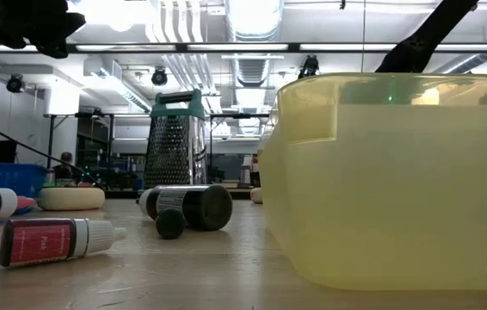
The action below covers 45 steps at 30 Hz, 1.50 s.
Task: Pick & Place Food Item
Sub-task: Put the violet food coloring bottle into the transparent bin, then put the black food coloring bottle into the transparent bin
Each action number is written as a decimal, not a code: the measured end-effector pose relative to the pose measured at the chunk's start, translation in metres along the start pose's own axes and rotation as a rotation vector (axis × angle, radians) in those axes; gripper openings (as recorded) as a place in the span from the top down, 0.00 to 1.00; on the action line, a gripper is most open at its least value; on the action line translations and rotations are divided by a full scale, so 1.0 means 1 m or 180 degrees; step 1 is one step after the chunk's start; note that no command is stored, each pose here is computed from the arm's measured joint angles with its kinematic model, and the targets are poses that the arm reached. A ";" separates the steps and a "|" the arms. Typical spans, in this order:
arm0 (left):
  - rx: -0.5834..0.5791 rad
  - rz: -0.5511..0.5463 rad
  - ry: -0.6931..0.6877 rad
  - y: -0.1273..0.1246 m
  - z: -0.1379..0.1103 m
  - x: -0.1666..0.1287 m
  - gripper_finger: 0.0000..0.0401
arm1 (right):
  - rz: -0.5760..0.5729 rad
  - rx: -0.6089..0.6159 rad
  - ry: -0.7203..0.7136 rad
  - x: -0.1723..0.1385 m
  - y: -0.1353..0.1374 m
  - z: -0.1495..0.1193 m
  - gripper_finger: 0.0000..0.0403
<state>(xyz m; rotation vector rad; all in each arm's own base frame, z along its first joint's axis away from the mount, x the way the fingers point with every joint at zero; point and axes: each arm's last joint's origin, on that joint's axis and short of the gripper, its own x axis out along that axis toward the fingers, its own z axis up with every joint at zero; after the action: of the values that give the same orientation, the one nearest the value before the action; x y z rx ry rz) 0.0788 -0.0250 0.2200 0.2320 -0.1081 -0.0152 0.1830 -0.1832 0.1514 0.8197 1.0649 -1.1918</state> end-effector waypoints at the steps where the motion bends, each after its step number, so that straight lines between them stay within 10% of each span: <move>1: 0.0000 -0.0001 0.0000 0.000 0.000 0.000 0.53 | -0.0001 0.0000 0.0004 0.001 0.001 0.000 0.67; 19: 0.0000 0.0000 0.0000 0.000 0.000 0.000 0.53 | 0.0007 0.0033 0.0029 0.003 0.001 -0.001 0.66; 45: 0.0000 0.0000 0.0000 0.000 0.000 0.000 0.53 | -0.0039 0.0023 0.0010 0.003 0.000 -0.001 0.34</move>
<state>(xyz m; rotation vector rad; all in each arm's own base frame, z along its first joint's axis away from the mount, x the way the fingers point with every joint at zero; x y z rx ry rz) 0.0788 -0.0250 0.2200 0.2320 -0.1081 -0.0152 0.1829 -0.1832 0.1480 0.8219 1.0702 -1.2056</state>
